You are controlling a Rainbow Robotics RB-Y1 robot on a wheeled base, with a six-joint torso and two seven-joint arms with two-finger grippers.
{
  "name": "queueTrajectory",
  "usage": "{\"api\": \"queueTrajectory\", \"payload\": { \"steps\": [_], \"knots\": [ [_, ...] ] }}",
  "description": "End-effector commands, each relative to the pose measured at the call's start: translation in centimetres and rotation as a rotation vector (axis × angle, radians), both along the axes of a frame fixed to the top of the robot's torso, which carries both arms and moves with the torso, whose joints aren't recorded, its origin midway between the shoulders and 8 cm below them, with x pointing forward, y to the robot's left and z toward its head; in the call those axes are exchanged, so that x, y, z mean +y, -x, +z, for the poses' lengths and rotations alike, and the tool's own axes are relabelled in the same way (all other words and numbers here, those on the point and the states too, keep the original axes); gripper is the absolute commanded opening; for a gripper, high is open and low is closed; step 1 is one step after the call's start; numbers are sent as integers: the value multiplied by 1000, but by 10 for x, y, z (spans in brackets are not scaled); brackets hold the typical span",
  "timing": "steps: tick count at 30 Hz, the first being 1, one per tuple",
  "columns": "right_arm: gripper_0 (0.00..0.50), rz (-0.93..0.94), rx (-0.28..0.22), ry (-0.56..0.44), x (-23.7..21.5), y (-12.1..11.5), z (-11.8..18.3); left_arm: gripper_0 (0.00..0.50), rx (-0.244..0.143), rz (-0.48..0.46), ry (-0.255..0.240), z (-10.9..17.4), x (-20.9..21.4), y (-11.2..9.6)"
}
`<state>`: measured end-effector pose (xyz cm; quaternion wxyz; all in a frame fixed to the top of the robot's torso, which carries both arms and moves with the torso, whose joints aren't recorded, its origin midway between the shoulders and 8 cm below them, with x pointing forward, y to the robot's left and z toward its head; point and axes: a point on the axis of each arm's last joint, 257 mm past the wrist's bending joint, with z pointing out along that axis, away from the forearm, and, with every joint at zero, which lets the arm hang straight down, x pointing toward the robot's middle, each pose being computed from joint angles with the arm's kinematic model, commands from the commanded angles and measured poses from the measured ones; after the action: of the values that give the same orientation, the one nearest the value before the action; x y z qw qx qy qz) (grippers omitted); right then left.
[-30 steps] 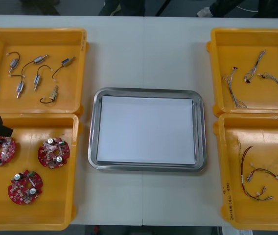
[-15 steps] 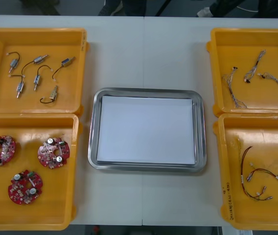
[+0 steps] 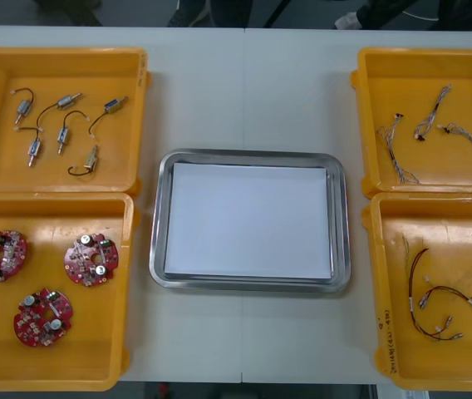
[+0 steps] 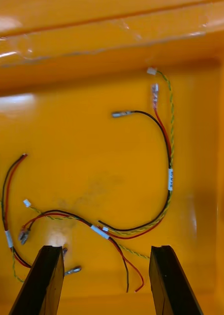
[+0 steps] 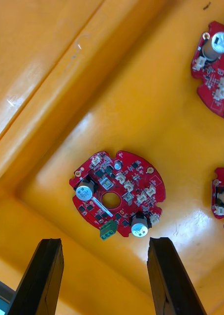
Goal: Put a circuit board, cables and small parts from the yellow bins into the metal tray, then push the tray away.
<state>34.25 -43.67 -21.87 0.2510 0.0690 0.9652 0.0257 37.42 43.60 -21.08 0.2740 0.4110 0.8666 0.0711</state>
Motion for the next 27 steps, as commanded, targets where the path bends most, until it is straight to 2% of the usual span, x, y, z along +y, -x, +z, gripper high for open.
{"api": "queueTrajectory", "payload": {
  "steps": [1, 6, 9, 17, 24, 27],
  "knots": [
    [500, 53, 35, 99, -20, 1, -1, 500, -3, -207, -141, -14, 14, 8],
    [500, 34, 46, 89, -29, -1, -10, 500, -20, -258, -132, -30, 16, 8],
    [500, 24, 55, 76, -32, -4, -17, 500, -14, -283, -130, -34, 17, 10],
    [500, 24, 50, 84, -34, -14, -38, 500, 15, -251, -71, -43, 16, 13],
    [500, 4, 38, 80, -41, -20, -53, 500, 32, -225, -12, -57, 11, 2],
    [500, -14, 46, 73, -47, -20, -58, 500, 36, -231, -12, -60, 8, 0]
  ]
}}
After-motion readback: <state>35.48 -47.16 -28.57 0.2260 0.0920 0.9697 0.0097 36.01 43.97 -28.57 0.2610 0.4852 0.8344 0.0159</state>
